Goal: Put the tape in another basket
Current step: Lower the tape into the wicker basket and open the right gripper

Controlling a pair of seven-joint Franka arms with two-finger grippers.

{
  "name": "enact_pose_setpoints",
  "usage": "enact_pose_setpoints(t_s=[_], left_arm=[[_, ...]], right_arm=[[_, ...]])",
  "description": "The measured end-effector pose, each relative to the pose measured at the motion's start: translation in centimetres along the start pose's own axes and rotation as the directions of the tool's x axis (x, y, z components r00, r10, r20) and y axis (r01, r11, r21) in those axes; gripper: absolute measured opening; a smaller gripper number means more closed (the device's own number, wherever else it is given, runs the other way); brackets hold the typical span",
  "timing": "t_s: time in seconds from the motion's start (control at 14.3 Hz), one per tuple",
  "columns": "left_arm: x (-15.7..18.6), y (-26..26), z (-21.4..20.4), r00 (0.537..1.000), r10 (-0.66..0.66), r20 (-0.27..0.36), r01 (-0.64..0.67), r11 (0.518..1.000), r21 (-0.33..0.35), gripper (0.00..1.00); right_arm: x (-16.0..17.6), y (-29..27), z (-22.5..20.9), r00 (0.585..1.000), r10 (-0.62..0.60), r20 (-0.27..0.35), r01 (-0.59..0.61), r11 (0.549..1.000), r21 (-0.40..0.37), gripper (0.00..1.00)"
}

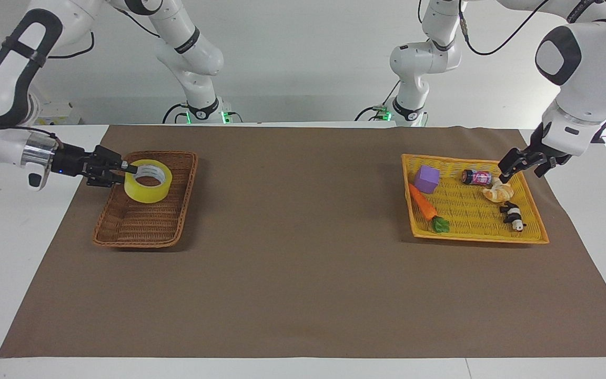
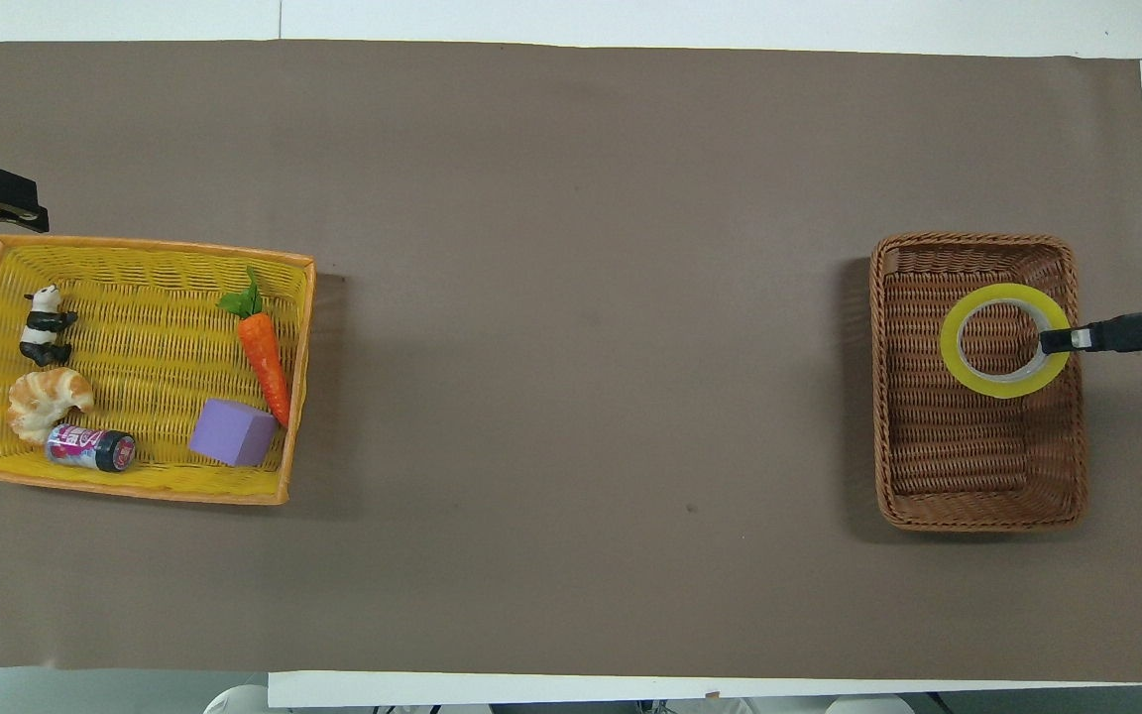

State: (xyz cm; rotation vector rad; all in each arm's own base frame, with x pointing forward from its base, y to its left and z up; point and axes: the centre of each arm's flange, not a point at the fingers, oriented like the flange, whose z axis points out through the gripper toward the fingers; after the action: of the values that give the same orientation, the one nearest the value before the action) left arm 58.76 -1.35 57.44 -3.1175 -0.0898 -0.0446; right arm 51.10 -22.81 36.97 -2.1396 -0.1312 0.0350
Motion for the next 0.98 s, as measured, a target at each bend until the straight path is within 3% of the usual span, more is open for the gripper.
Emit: enact_pose_setpoints(t_s=[0.35, 0.77, 0.98], left_arm=[[-0.4, 0.4, -0.2, 1.000, 0.013, 0.016, -0.013, 1.000, 0.001, 1.00], [-4.9, 2.5, -2.9, 0.988, 0.056, 0.147, -0.059, 0.998, 0.014, 1.00], [-5.6, 3.2, -3.9, 0.983, 0.069, 0.167, -0.071, 0.997, 0.005, 1.00]], right_arm=[[0.6, 2.7, 3.5, 0.998, 0.004, 0.056, -0.006, 1.000, 0.028, 0.54], [-0.5, 4.3, 4.7, 0.996, 0.011, 0.092, -0.012, 1.000, 0.013, 0.54], [-1.0, 4.8, 5.1, 0.994, 0.024, 0.103, -0.025, 1.000, 0.007, 0.54]])
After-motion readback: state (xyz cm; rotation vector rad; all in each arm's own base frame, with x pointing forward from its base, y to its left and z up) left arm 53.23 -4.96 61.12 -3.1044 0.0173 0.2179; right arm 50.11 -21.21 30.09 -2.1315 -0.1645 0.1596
